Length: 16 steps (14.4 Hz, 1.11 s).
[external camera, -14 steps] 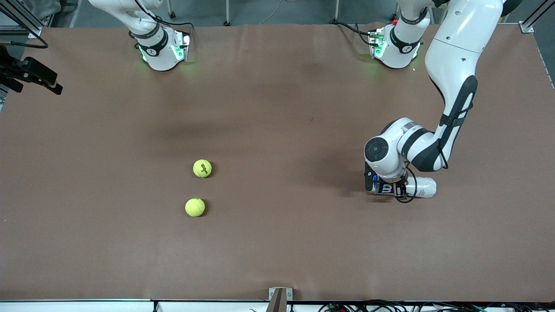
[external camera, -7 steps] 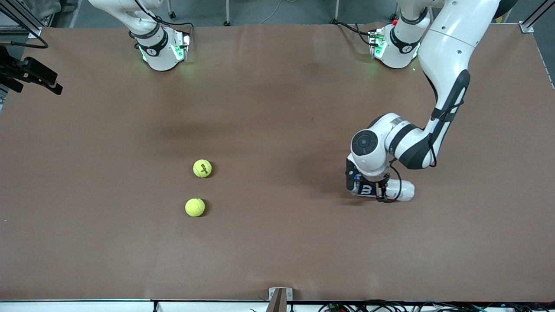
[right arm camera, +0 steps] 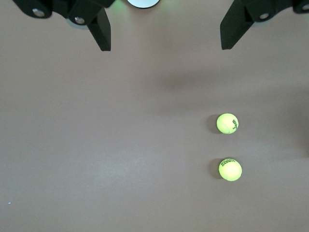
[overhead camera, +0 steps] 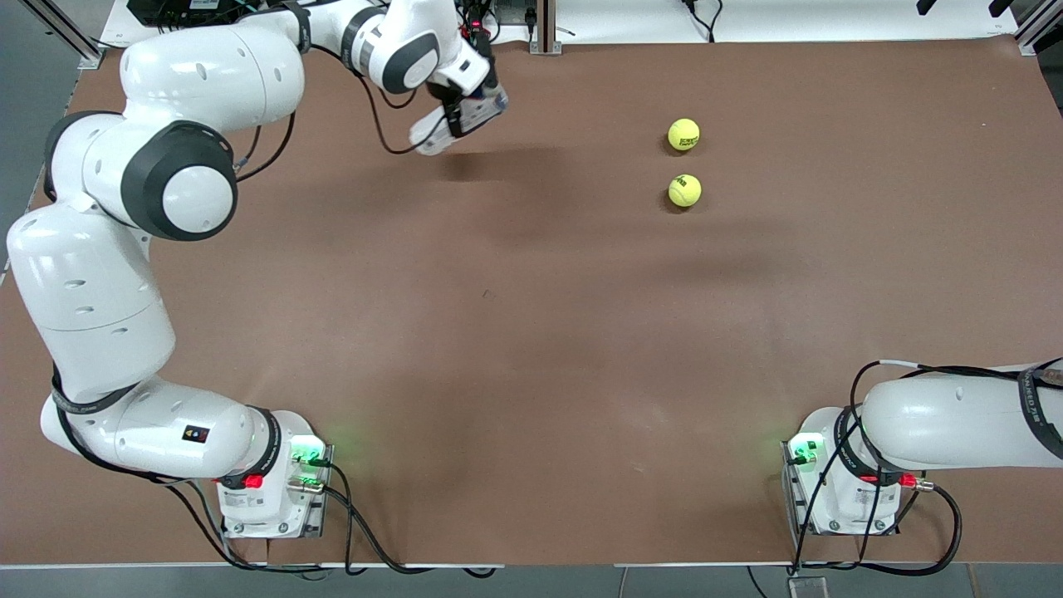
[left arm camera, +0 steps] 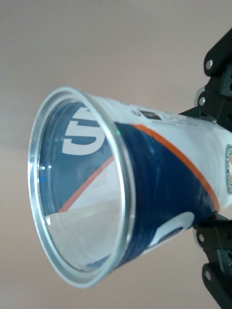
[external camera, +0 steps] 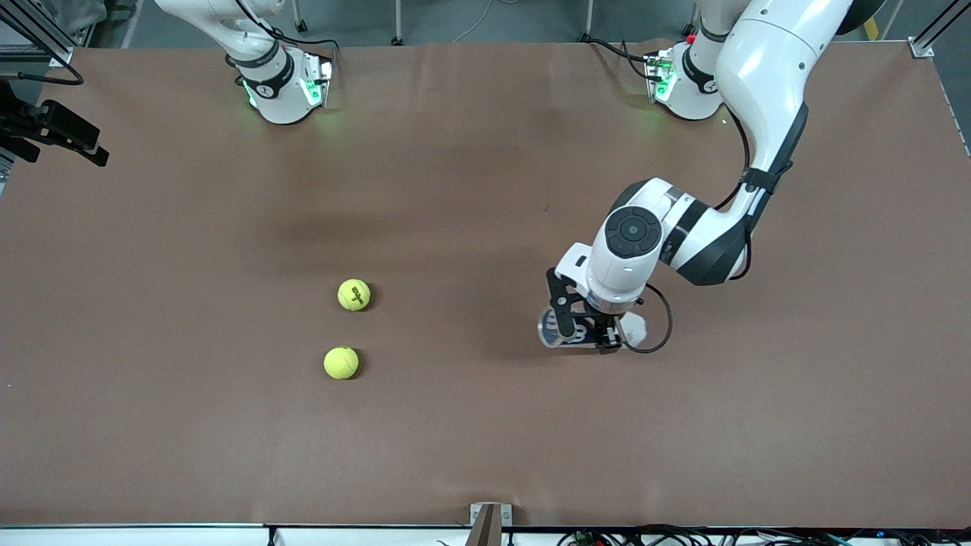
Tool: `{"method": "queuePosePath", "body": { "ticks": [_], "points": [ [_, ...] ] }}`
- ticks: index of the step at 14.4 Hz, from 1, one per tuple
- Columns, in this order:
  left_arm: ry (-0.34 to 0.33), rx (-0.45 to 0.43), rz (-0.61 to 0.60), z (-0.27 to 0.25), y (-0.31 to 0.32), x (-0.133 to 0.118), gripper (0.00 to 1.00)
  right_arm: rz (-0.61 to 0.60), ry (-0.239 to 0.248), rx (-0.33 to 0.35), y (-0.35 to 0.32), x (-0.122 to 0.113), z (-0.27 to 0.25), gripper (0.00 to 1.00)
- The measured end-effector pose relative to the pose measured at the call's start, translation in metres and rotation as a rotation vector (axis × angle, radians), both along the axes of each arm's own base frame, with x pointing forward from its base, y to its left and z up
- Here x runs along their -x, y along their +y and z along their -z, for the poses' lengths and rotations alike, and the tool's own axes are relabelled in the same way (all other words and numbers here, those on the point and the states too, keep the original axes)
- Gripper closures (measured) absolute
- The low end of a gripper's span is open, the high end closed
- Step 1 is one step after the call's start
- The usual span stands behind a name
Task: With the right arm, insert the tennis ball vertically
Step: 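Carry the upright can with the left gripper toward the tennis balls, then reach the right gripper down onto the nearer tennis ball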
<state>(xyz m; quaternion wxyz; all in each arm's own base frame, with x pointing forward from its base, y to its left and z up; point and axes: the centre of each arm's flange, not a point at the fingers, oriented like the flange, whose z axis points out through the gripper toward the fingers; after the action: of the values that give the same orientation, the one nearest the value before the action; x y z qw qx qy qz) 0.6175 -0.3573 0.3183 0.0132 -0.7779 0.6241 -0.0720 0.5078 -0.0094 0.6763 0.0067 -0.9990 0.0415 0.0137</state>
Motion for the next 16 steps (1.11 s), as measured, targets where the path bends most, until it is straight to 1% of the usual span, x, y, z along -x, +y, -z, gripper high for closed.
{"method": "queuePosePath", "body": {
  "ticks": [3, 6, 8, 9, 10, 12, 14, 15, 16],
  "points": [
    [-0.038, 0.209, -0.088, -0.014, -0.034, 0.003, 0.28, 0.002, 0.001, 0.0, -0.001, 0.0, 0.0, 0.0],
    [-0.055, 0.363, -0.142, -0.009, -0.063, 0.01, 0.28, 0.006, 0.013, 0.0, -0.003, -0.003, 0.006, 0.0],
    [-0.075, 0.437, -0.169, 0.0, -0.076, 0.014, 0.28, 0.01, 0.029, 0.008, -0.005, -0.01, 0.016, 0.0],
    [-0.093, 0.474, -0.185, 0.007, -0.081, 0.015, 0.28, 0.013, 0.04, 0.023, -0.008, -0.015, 0.023, 0.0],
    [-0.108, 0.512, -0.206, 0.017, -0.084, 0.017, 0.28, 0.015, 0.042, 0.043, -0.011, -0.021, 0.03, 0.0],
    [-0.135, 0.58, -0.239, 0.04, -0.093, 0.026, 0.28, 0.014, 0.024, 0.069, -0.014, -0.036, 0.042, 0.0],
    [-0.159, 0.634, -0.258, 0.06, -0.102, 0.036, 0.28, 0.01, 0.037, 0.091, -0.015, -0.05, 0.061, 0.0],
    [-0.181, 0.666, -0.273, 0.067, -0.105, 0.041, 0.28, 0.009, 0.046, 0.098, -0.016, -0.057, 0.072, 0.0],
    [-0.203, 0.699, -0.294, 0.074, -0.108, 0.048, 0.29, 0.006, 0.045, 0.104, -0.016, -0.064, 0.081, 0.0]
  ]
}}
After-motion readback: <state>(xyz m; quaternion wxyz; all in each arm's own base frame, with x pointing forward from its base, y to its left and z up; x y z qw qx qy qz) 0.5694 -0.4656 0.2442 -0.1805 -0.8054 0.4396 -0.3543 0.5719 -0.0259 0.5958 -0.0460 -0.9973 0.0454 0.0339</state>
